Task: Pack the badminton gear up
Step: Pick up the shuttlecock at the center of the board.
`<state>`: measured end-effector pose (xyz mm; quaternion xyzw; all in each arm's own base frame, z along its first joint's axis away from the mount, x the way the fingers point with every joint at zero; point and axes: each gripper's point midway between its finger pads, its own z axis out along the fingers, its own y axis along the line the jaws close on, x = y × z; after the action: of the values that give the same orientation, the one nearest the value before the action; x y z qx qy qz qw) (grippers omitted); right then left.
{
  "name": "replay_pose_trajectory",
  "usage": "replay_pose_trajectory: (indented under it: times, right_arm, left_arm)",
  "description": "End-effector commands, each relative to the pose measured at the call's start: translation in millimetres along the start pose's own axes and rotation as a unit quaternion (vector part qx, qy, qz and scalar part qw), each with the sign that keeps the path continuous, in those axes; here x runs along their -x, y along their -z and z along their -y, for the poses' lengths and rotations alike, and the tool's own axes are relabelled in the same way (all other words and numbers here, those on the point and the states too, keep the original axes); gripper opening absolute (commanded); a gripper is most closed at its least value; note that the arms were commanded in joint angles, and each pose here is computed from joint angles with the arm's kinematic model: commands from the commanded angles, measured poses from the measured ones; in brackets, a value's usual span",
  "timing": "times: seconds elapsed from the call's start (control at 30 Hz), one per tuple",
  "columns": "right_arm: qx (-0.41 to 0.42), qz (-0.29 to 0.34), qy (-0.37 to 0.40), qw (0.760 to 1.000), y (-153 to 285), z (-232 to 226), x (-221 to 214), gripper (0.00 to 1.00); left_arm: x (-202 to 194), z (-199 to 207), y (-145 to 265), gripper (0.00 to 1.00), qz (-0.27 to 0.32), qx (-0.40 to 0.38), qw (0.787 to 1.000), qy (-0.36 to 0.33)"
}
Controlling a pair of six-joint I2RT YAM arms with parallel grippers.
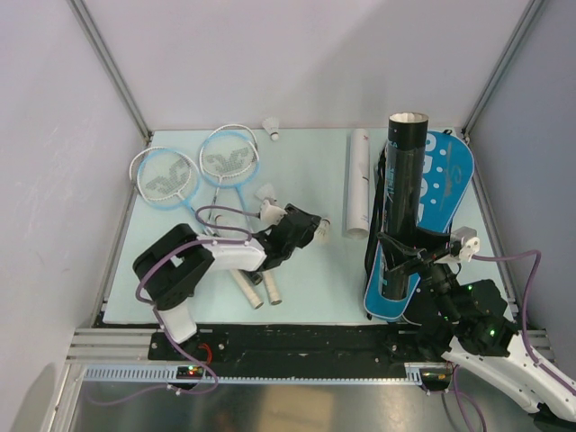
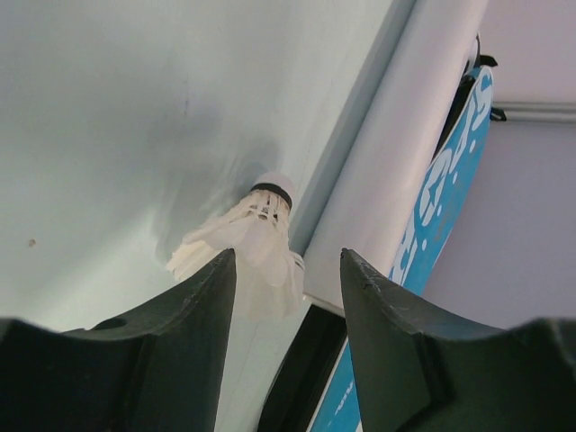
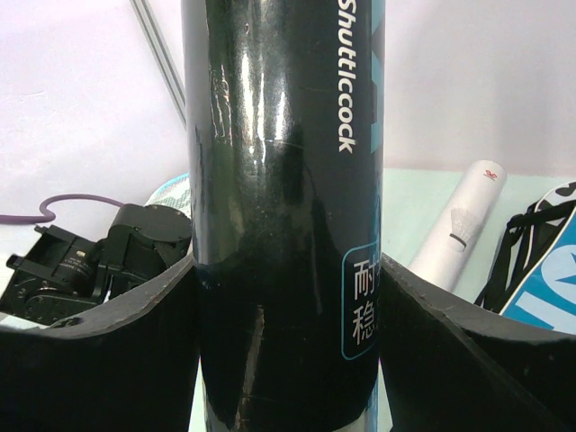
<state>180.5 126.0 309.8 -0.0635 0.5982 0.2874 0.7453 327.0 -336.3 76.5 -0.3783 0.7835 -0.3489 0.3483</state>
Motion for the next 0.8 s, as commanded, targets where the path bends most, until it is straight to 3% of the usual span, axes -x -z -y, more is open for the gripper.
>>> replay_pose_trajectory:
  times: [0.0,0.2,0.5,0.77]
  right_arm:
    - [0.007,0.051,-0.026,0.998,-0.5,-5.4,37.9,0.28]
    - [0.003,0.039,-0.023,0.999,-4.7,-6.0,31.3,0.28]
    - [0.001,0.034,-0.015,0.999,-9.0,-6.6,28.1,0.28]
    - [0.005,0.024,-0.01,1.0,-14.4,-10.4,22.1,0.28]
  left_arm:
    - [13.8,18.3,-11.3,0.55,0.017,-0.016,0.999,0.04]
    - [14.8,23.1,-25.2,0.53,0.001,-0.018,0.998,0.054]
    - [22.0,14.2,-30.4,0.41,-0.001,-0.013,0.998,0.057]
    - [10.9,24.4,-35.3,0.42,-0.035,-0.029,0.998,0.048]
